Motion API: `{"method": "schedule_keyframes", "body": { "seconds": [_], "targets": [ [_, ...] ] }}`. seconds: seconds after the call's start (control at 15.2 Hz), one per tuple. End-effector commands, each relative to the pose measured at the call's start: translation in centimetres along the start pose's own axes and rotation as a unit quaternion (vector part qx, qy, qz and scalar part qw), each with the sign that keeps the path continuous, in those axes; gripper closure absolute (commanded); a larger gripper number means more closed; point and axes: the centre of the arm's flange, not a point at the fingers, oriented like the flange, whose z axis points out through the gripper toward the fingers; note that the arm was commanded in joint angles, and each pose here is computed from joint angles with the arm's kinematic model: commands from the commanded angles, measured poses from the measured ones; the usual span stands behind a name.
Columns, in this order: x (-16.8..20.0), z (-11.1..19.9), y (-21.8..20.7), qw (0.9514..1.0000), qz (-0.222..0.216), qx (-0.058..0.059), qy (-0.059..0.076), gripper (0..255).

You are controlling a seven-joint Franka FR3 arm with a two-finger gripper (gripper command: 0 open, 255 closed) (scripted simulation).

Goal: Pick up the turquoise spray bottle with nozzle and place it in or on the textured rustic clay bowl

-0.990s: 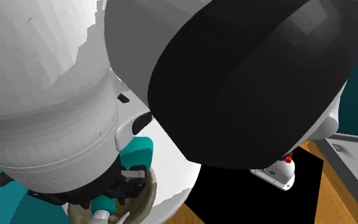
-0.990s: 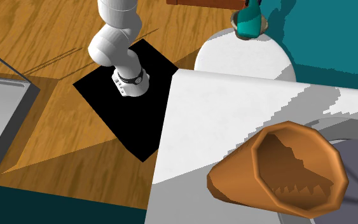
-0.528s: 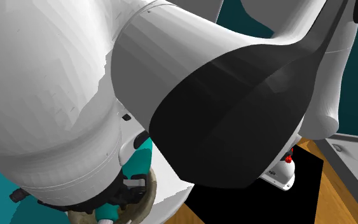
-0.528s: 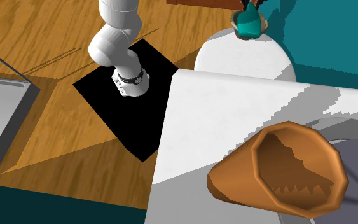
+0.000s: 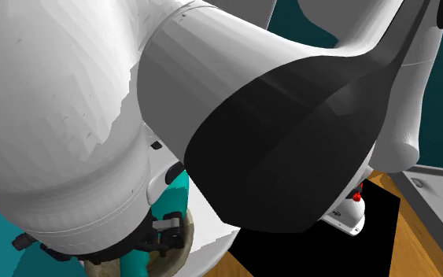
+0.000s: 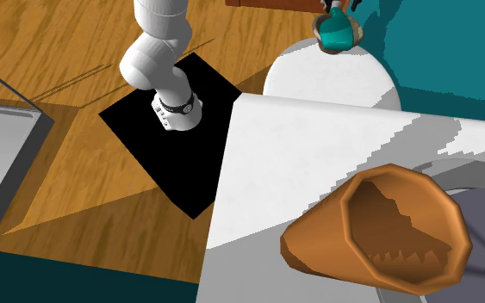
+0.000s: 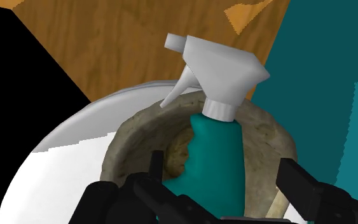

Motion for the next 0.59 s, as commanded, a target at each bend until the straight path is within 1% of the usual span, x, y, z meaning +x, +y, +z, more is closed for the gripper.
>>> {"method": "schedule_keyframes", "body": {
  "seconds": [0.0, 0.13, 0.4, 0.53],
  "targets": [
    [0.0, 0.0, 0.0, 1.0, 0.0, 0.0, 0.0, 0],
    [0.0, 0.0, 0.0, 1.0, 0.0, 0.0, 0.0, 0],
    [0.0, -5.0, 0.0, 1.0, 0.0, 0.0, 0.0, 0],
    [0.0, -5.0, 0.0, 1.0, 0.0, 0.0, 0.0, 0]
  ]
}}
